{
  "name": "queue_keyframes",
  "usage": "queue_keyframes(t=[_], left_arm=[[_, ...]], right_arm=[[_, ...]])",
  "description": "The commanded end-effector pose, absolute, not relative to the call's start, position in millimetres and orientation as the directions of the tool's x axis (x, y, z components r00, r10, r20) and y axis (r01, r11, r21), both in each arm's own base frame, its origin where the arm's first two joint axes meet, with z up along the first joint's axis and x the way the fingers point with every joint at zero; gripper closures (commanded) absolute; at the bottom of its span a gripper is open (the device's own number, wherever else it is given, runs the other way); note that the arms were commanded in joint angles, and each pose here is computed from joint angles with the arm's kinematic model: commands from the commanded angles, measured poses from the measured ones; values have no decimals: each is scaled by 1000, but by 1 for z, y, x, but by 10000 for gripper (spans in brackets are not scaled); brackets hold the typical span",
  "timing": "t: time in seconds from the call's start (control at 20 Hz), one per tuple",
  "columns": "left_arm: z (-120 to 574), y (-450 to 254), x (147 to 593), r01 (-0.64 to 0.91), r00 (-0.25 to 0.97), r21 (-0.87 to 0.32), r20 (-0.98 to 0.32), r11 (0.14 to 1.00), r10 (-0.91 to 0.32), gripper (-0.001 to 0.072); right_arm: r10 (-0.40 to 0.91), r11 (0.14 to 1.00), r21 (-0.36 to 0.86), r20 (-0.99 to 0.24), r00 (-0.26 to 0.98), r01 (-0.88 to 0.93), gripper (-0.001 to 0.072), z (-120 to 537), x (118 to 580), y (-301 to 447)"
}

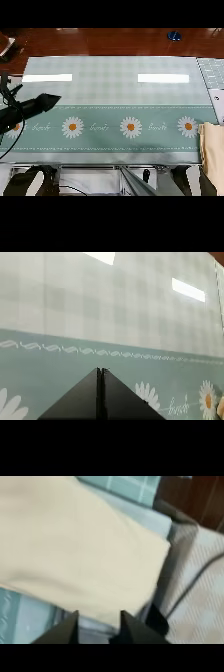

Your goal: Fold the shirts.

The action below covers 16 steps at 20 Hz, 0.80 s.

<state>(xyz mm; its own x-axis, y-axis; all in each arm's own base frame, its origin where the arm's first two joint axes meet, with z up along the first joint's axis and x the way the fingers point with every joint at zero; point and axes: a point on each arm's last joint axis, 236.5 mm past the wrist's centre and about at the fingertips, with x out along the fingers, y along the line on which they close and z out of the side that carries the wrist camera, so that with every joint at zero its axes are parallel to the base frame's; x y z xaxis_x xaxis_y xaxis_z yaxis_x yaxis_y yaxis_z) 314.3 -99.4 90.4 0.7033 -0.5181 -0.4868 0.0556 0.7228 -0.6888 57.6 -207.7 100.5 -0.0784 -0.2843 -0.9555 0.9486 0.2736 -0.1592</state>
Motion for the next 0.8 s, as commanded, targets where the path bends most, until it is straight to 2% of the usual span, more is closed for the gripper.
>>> queue_keyframes(t=[0.0, 0.05, 0.1, 0.15, 0.2, 0.3, 0.35, 0.4, 0.5, 0.6, 0.75], left_arm=[[129, -82, 351, 69, 780, -668, -426, 741, -458, 689], [149, -84, 363, 113, 779, -653, -410, 749, -474, 689], [172, -89, 376, 169, 770, -631, -395, 757, -502, 689], [193, -95, 389, 219, 755, -619, -383, 754, -533, 689], [208, -105, 399, 261, 734, -612, -377, 747, -565, 690], [213, -133, 408, 372, 674, -506, -430, 778, -601, 691], [197, -144, 407, 381, 658, -418, -505, 825, -560, 692], [176, -151, 404, 369, 648, -342, -572, 864, -503, 691], [119, -152, 396, 330, 625, -186, -691, 926, -362, 690], [68, -132, 398, 268, 622, -76, -747, 960, -233, 690], [54, -121, 405, 148, 615, -142, -761, 979, -203, 689]], right_arm=[[-408, 451, 244, -799, 442, 858, 688, 167, 183, -241], [-328, 566, 410, -684, 652, 715, 687, 200, 240, -228], [-239, 615, 524, -589, 772, 590, 688, 226, 282, -210], [-134, 665, 577, -531, 836, 474, 687, 241, 320, -184], [-35, 731, 570, -518, 855, 375, 688, 243, 351, -150], [180, 849, 498, -584, 792, 175, 687, 213, 396, -58], [247, 905, 418, -674, 696, 83, 687, 180, 404, -8], [255, 948, 318, -764, 593, 2, 687, 145, 403, 28], [126, 992, 108, -893, 432, -68, 689, 80, 397, 64], [9, 993, -32, -937, 349, -112, 689, 37, 395, 73], [-34, 994, -61, -963, 268, -95, 688, 4, 393, 75]])
